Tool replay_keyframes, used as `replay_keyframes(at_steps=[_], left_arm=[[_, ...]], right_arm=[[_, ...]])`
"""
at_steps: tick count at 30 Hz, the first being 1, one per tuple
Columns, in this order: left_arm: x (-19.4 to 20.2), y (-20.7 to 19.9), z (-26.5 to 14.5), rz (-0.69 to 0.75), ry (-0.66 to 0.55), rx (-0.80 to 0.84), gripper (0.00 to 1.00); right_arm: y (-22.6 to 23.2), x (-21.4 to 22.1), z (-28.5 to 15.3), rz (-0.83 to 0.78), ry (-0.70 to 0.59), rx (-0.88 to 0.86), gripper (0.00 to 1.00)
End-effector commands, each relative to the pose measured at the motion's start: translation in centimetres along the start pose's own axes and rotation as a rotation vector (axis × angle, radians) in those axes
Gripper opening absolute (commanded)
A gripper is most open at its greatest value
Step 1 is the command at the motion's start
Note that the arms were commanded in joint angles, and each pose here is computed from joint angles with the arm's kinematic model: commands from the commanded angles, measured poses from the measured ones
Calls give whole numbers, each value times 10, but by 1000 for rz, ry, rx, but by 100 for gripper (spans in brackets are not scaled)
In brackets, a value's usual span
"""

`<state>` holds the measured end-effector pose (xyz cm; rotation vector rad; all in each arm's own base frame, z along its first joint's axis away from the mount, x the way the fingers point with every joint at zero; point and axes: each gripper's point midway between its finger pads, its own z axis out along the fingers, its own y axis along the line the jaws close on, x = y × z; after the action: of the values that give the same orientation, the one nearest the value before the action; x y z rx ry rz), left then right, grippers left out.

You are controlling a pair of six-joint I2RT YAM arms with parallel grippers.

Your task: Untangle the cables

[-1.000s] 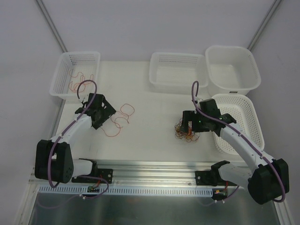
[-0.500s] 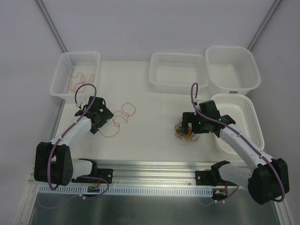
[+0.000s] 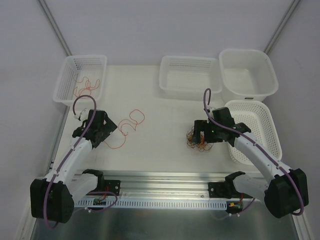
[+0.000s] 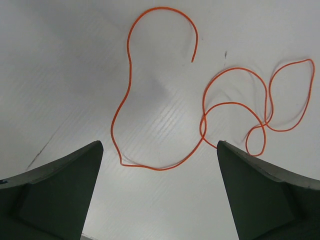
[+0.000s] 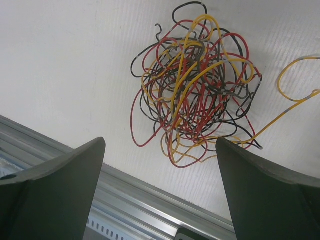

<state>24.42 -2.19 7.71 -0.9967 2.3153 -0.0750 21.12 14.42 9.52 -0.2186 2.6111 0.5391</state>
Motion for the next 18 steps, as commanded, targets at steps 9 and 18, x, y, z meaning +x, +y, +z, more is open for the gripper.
replay_keyframes(at_steps=[9,18], left_arm=[[5,27,5,6,-16,-100,99],[29,-20,37,161,121,112,99]], right_arm=[[13,-13,-3,-38,-37,-51,97],[11,-5,-5,-41,-34,-45,97]])
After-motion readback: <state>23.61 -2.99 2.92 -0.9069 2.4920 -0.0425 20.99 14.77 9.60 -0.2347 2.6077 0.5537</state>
